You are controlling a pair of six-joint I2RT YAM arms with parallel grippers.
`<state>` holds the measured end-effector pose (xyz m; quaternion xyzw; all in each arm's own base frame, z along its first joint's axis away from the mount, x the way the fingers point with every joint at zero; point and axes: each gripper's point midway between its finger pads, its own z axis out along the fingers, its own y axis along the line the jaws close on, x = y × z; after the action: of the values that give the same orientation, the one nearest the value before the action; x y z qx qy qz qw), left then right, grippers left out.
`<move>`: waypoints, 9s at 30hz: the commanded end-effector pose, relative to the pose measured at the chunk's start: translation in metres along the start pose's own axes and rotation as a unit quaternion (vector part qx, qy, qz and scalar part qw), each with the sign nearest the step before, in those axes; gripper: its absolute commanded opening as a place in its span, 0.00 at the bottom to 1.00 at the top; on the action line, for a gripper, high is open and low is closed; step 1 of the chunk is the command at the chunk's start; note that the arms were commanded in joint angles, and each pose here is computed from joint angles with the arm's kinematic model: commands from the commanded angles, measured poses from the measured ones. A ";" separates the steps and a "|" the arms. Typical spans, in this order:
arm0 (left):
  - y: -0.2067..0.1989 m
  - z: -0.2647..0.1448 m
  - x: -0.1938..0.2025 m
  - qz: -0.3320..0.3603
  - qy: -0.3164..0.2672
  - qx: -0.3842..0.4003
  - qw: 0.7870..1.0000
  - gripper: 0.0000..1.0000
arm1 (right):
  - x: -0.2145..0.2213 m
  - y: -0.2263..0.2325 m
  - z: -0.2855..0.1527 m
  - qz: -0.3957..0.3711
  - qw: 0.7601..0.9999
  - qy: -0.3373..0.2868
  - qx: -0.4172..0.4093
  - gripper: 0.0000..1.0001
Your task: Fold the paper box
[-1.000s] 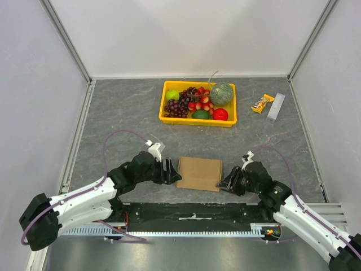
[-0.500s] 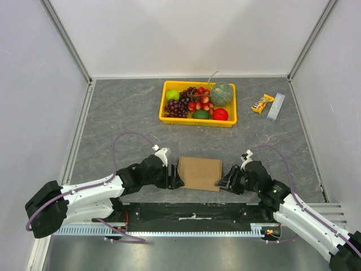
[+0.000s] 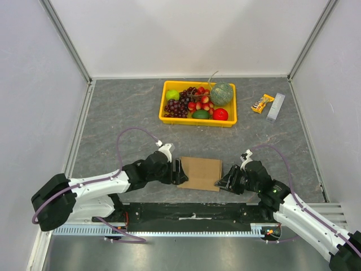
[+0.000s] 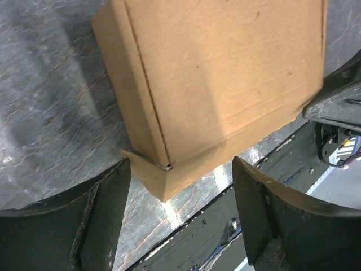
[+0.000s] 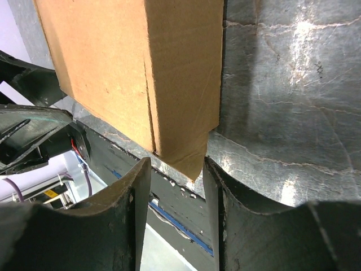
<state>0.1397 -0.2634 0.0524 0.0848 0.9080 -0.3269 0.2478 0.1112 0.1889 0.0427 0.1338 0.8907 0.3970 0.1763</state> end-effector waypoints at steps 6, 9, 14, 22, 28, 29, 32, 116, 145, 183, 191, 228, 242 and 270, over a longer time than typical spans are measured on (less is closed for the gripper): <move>-0.031 0.008 -0.016 0.010 -0.015 0.035 0.999 0.78 | -0.009 0.023 -0.004 -0.018 0.999 -0.013 -0.034 0.49; -0.033 0.008 -0.014 0.010 -0.011 0.040 0.999 0.78 | -0.010 0.024 -0.004 -0.018 0.999 -0.013 -0.036 0.49; -0.039 0.007 -0.011 0.011 -0.002 0.052 0.999 0.78 | -0.008 0.026 -0.003 -0.021 0.999 -0.005 -0.041 0.49; -0.053 0.008 -0.007 0.009 0.012 0.081 0.997 0.72 | -0.006 0.028 -0.001 -0.019 0.999 0.001 -0.047 0.50; -0.055 0.008 -0.006 0.008 0.013 0.082 0.997 0.65 | -0.007 0.029 0.000 -0.020 0.999 0.001 -0.047 0.49; -0.054 0.008 -0.006 0.007 0.013 0.081 0.997 0.64 | -0.007 0.028 0.000 -0.018 0.999 0.001 -0.046 0.49; -0.054 0.008 -0.006 0.005 0.012 0.081 0.997 0.63 | -0.007 0.029 0.000 -0.018 0.999 0.001 -0.047 0.49; -0.049 0.018 -0.032 0.013 0.025 0.014 1.000 0.84 | -0.007 0.035 0.005 -0.025 0.998 0.010 -0.057 0.55; -0.003 0.010 -0.010 0.004 0.018 -0.035 0.999 0.85 | -0.047 0.023 -0.015 -0.142 0.986 -0.043 0.075 0.61; 0.001 0.013 -0.032 0.016 -0.044 -0.037 0.998 0.81 | -0.032 0.013 0.000 -0.143 0.988 -0.021 0.044 0.52; -0.009 0.015 -0.040 0.034 -0.062 -0.009 0.997 0.74 | -0.028 0.018 0.005 -0.149 0.989 -0.026 0.003 0.51; 0.011 0.024 -0.032 0.061 -0.057 -0.036 0.996 0.56 | -0.126 0.094 -0.015 -0.293 0.944 -0.129 0.086 0.31; 0.023 0.026 -0.024 0.071 -0.041 -0.062 0.995 0.62 | -0.176 0.102 0.054 -0.313 0.929 -0.147 0.136 0.27; 0.033 0.029 -0.022 0.081 -0.013 -0.104 0.991 0.57 | -0.137 0.047 0.100 -0.332 0.927 -0.010 0.172 0.23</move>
<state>0.1728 -0.2547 0.0254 0.1142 0.9240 -0.2287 0.2845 0.2881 0.2270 0.0462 -0.1221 0.9401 0.1328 0.2891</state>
